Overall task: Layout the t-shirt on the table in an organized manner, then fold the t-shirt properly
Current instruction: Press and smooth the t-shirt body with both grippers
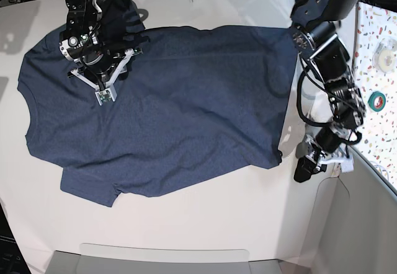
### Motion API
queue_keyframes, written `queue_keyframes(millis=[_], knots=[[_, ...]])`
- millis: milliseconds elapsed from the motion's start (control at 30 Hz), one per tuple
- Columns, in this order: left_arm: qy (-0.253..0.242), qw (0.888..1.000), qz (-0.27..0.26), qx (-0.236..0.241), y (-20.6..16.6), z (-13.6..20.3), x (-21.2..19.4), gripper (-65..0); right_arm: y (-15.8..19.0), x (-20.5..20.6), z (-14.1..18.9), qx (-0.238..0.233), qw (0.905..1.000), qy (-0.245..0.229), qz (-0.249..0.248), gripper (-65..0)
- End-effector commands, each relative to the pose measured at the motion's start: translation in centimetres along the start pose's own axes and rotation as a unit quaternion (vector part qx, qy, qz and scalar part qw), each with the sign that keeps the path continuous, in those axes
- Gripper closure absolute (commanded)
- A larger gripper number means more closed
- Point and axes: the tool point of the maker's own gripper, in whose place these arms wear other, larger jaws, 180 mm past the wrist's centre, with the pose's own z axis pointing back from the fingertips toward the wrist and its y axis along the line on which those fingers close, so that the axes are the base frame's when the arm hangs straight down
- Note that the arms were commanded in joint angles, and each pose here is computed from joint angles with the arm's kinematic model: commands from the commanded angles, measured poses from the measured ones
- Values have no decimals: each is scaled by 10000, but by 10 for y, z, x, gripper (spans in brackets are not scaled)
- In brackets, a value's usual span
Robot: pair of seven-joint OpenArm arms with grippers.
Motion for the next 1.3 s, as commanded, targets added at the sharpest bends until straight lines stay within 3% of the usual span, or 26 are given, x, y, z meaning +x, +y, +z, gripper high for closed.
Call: queue_keyframes(millis=[0, 100, 200, 367, 500, 700, 967, 1133, 1267], knots=[[103, 9988, -455, -137, -22, -6, 13, -227, -3, -26, 0, -105, 9982, 584, 80, -186], [856, 9912, -989, 179, -24, -19, -12, -227, -4, -25, 0, -106, 9983, 574, 73, -186], [1488, 9764, -1557, 140, -49, -33, -33, -228, -6, -18, 4, -152, 9988, 459, 79, -186], [2460, 9418, -2290, -51, -72, -35, -90, -228, -17, 42, 31, -439, 9979, -419, 223, -186], [2926, 9250, -2421, -116, -65, -24, -137, -227, -17, 89, 41, -477, 9936, -1016, 152, -186], [3267, 9182, -2239, 109, -25, 10, -178, -227, -1, 147, 45, -233, 9862, -1638, -111, -186], [3503, 9078, -2279, 346, 7, 56, -205, -208, 34, 172, -11, 521, 9889, -1319, -444, -186], [3592, 9009, -2402, 406, 13, 80, -212, -198, 48, 146, -45, 785, 9915, -884, -548, -186], [3685, 8947, -2484, 447, 18, 99, -221, -198, 38, 110, -52, 664, 9950, -544, -516, -186]])
